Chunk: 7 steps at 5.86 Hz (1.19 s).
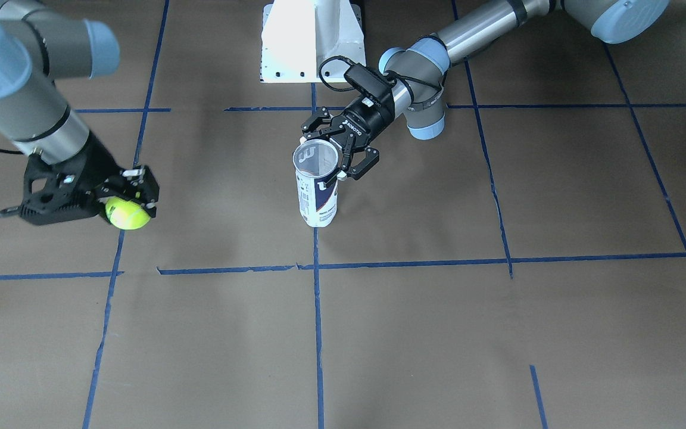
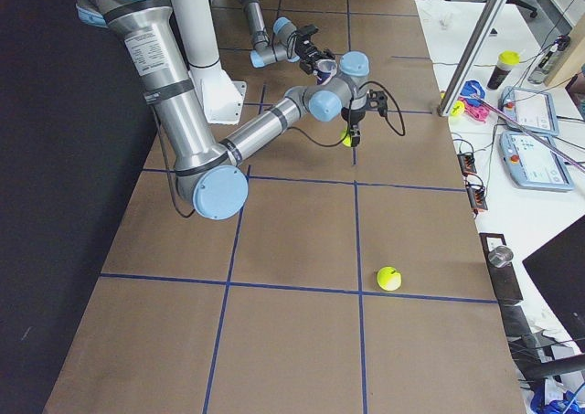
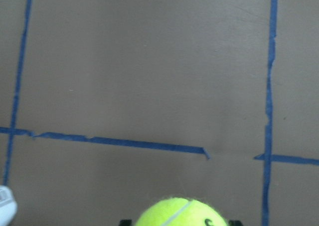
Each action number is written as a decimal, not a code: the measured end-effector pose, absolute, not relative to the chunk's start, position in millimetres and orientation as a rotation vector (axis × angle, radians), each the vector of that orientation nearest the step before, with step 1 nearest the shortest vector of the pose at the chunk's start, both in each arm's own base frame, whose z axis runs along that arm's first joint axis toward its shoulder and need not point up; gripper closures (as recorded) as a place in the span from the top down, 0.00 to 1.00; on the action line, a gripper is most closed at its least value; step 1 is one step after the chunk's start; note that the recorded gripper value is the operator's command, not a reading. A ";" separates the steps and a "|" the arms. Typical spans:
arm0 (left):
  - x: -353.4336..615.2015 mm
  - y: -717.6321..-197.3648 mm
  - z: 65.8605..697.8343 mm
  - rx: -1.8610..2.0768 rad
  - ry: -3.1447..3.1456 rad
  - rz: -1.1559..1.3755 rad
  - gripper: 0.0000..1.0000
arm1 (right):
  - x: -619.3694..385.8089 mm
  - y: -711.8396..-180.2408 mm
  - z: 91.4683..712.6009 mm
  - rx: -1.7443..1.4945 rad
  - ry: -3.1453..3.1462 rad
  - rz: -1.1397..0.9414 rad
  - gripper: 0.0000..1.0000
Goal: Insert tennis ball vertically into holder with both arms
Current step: 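Carry the ball with the right gripper over the can's open top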
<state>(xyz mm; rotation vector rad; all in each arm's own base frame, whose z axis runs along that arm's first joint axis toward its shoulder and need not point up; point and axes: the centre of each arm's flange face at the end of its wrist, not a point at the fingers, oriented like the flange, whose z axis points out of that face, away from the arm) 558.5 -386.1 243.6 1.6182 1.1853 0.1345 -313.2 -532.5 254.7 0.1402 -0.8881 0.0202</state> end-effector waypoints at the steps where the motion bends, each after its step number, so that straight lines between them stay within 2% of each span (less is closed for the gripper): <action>1: 558.3 -386.1 244.6 1.618 1.184 0.135 0.80 | -331.5 -515.1 204.2 0.097 -0.934 0.100 0.02; 2: 558.1 -386.1 245.8 1.616 1.183 0.136 0.80 | -355.0 -502.0 155.5 0.053 -0.988 0.181 0.03; 3: 558.1 -386.1 246.3 1.615 1.183 0.136 0.80 | -382.6 -494.2 114.3 0.024 -1.020 0.256 0.08; 5: 558.1 -386.0 246.6 1.615 1.183 0.136 0.81 | -440.7 -488.7 69.4 0.016 -1.043 0.329 0.26; 6: 558.1 -386.0 246.6 1.615 1.183 0.136 0.82 | -453.2 -490.0 66.8 0.018 -1.048 0.332 0.38; 7: 558.2 -386.0 246.7 1.615 1.183 0.136 0.84 | -458.4 -490.0 66.3 0.017 -1.050 0.331 0.45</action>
